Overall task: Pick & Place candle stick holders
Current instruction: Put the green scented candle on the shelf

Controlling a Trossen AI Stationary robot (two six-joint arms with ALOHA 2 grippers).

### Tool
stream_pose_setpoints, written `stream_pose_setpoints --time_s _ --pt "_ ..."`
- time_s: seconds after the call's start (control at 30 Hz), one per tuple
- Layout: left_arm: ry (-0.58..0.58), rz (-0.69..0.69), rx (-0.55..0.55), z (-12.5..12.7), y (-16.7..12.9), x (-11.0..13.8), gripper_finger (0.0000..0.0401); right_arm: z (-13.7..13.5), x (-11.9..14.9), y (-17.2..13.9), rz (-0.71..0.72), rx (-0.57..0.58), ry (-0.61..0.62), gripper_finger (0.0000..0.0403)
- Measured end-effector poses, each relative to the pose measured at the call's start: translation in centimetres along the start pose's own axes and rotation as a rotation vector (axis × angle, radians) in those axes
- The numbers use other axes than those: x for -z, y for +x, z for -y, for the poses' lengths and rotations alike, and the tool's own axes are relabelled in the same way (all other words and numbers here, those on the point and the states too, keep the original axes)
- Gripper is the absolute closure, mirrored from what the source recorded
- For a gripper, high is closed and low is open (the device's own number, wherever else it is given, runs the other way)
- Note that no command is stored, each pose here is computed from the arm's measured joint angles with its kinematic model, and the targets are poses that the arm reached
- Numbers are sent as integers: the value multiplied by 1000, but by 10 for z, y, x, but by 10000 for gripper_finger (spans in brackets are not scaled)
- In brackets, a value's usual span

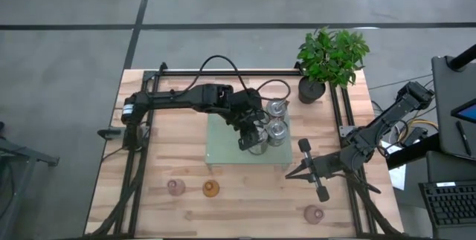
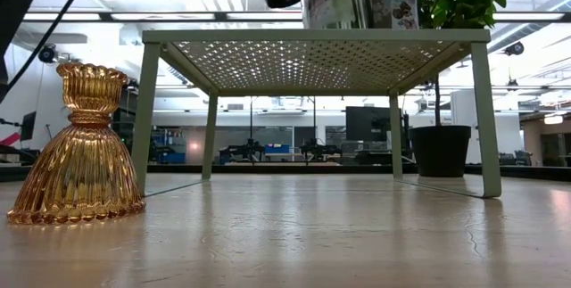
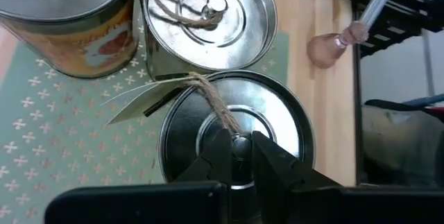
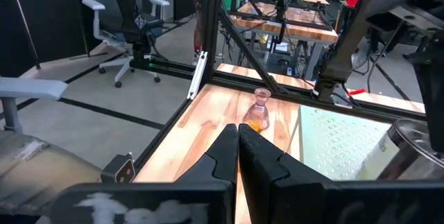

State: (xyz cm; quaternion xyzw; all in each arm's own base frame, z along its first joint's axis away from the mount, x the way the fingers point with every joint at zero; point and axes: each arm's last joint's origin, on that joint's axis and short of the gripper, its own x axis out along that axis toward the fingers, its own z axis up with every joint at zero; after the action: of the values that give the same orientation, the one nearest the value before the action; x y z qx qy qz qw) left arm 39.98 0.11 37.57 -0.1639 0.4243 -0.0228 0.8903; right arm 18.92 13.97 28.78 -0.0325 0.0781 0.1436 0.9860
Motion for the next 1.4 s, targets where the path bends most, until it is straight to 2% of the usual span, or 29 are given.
stream_pose_setpoints --time_s 0.37,1.0,1.4 --pt "56 65 -2 9 3 -4 371 0 0 0 0 0 0 394" --pt "76 73 22 13 20 4 370 0 0 0 -5 0 -2 394" --pt "87 97 38 18 16 3 289 0 1 0 -11 0 -4 394"
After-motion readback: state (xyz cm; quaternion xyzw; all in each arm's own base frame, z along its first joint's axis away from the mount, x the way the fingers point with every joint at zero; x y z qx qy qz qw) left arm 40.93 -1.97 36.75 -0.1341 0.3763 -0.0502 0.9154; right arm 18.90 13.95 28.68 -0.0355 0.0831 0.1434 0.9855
